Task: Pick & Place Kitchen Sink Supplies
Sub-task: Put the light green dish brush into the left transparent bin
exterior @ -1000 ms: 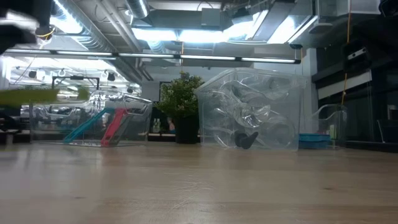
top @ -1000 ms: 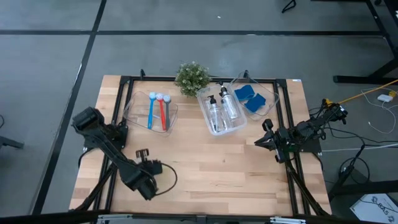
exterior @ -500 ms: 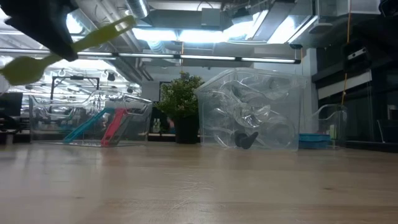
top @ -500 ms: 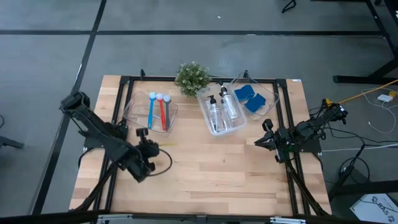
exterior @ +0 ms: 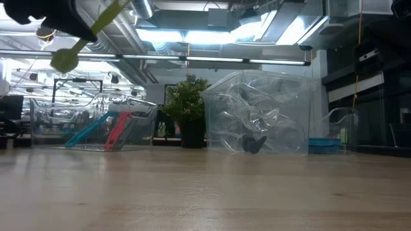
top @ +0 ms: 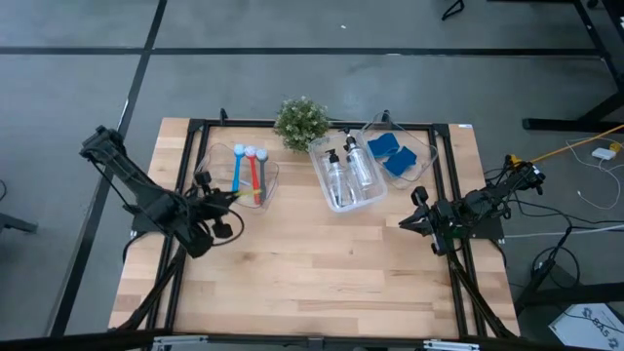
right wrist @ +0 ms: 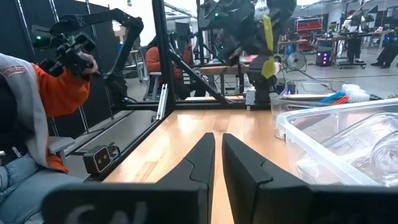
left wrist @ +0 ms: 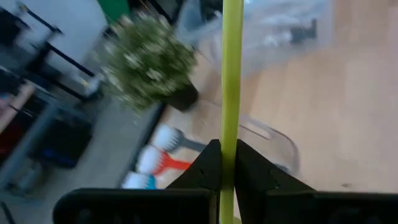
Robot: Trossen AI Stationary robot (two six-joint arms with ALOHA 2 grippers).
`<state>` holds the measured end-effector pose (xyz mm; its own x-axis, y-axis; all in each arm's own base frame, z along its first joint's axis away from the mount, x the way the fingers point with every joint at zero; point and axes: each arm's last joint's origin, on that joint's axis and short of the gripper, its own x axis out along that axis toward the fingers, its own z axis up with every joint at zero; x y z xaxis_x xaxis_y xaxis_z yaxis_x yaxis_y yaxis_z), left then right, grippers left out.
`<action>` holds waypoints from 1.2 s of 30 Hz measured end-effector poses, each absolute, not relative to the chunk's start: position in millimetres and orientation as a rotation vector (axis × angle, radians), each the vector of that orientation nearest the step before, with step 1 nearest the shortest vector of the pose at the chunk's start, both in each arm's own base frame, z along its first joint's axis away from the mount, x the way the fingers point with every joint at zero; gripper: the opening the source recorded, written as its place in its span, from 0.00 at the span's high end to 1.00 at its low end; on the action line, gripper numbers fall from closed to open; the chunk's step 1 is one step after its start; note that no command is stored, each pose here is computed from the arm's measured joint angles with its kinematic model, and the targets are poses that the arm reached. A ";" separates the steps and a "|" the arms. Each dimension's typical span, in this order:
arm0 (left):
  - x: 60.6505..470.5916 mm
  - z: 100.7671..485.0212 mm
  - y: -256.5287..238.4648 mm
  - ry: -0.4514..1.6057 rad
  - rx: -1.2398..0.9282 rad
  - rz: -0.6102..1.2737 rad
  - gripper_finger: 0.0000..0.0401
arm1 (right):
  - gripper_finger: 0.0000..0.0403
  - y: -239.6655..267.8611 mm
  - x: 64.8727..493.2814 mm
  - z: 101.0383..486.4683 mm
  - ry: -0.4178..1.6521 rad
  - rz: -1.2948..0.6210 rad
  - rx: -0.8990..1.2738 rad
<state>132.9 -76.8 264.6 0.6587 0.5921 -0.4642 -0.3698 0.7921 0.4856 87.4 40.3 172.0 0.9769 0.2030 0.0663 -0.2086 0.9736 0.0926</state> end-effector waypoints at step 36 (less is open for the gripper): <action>121.5 284.0 -55.9 0.443 0.619 0.774 0.95 | 0.92 40.3 87.4 171.9 -0.057 0.208 0.099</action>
